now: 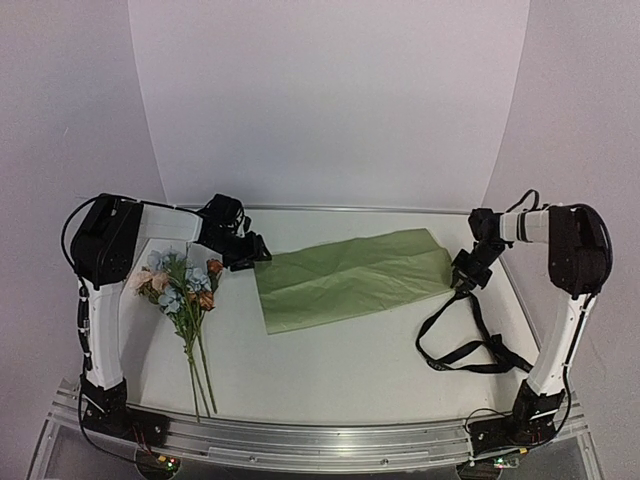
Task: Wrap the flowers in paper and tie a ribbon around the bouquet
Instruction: Adjust the folded wrapping paper at the center of the board.
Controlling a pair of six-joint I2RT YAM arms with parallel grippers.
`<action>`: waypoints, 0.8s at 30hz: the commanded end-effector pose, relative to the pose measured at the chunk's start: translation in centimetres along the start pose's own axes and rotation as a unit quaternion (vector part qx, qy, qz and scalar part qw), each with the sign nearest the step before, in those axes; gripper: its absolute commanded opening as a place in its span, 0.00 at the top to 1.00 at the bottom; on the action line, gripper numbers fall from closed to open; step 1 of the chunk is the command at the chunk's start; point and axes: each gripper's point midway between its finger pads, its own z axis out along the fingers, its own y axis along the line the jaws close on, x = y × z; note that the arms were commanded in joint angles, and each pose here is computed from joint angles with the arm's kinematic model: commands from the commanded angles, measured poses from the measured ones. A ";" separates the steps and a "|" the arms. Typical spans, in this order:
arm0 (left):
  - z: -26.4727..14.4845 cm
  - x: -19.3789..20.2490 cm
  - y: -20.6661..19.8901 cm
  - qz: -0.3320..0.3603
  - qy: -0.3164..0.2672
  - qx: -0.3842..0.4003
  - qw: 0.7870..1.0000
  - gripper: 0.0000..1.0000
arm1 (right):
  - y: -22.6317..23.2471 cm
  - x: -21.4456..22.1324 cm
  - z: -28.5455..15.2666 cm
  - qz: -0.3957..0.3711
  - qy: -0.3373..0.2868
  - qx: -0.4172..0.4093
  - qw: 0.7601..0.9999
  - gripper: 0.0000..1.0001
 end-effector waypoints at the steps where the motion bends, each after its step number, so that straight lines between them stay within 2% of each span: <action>1: -2.8 -2.6 1.0 0.008 -0.027 -0.041 0.999 0.39 | 2.0 1.4 -0.4 -0.072 0.038 0.014 0.997 0.86; 7: -2.5 -3.6 2.3 0.060 -0.014 -0.094 0.994 0.34 | 4.2 1.3 -0.7 -0.132 0.048 0.021 0.990 0.93; 11: -1.9 -4.2 2.7 0.095 -0.002 -0.110 0.989 0.33 | 4.9 1.0 -0.7 -0.136 0.055 0.018 0.989 0.95; 24: 1.1 -2.6 3.8 0.102 0.047 -0.101 0.988 0.33 | 5.9 0.5 -0.8 -0.133 0.054 0.008 0.990 0.93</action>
